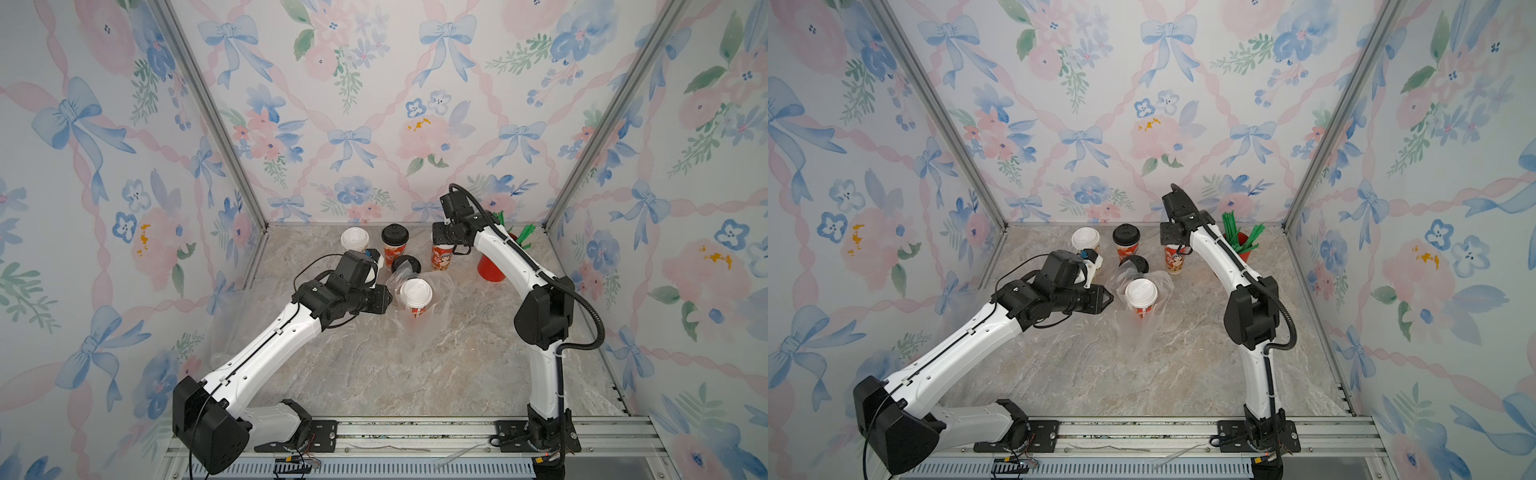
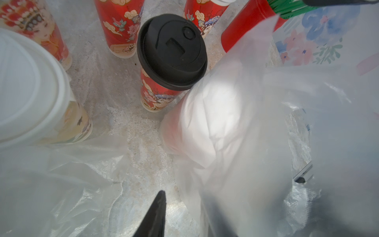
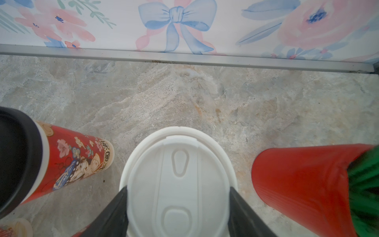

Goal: Pack milk tea into plastic carrier bags
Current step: Pick up the milk tea cup at the center of the board.

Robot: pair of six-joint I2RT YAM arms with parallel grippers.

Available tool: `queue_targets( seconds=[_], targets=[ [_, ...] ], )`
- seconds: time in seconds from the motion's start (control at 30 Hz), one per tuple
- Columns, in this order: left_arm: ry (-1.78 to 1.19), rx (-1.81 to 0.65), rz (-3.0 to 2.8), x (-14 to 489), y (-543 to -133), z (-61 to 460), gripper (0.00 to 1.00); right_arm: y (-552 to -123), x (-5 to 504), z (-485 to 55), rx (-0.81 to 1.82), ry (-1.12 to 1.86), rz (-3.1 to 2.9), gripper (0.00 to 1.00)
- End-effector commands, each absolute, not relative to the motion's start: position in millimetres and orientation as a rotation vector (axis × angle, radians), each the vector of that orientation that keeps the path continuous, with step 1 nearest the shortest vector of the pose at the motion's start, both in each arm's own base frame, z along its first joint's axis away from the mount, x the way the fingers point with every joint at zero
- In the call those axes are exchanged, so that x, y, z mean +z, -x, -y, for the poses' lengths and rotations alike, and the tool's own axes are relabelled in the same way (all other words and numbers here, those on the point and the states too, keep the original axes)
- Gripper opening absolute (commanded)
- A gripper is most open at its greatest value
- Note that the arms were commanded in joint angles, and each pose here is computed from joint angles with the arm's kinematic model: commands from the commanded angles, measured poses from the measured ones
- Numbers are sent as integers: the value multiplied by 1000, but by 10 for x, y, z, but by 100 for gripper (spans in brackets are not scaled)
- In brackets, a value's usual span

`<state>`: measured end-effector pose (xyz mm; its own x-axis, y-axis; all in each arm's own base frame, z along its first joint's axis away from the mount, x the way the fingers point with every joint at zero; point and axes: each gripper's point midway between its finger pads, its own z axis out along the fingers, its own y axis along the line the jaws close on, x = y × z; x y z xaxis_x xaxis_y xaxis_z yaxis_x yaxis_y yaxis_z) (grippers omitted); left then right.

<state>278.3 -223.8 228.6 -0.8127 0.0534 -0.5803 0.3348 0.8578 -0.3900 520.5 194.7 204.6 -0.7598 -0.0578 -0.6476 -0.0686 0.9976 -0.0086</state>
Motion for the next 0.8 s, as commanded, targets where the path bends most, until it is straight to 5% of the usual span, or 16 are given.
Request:
queue_targets(
  seconds=[0.0, 0.3, 0.77],
  targets=[
    [-275, -670, -2426, 2381, -2788, 2215, 43, -4951, 2458, -1858, 51, 92, -2404, 68],
    [-304, -733, -2410, 2453, -2616, 2271, 53, -4305, 2875, -1697, 57, 103, -2402, 66],
    [-376, -824, -2404, 2476, -2269, 2390, 54, -3123, 3695, -1523, 164, 96, -2310, 62]
  ],
)
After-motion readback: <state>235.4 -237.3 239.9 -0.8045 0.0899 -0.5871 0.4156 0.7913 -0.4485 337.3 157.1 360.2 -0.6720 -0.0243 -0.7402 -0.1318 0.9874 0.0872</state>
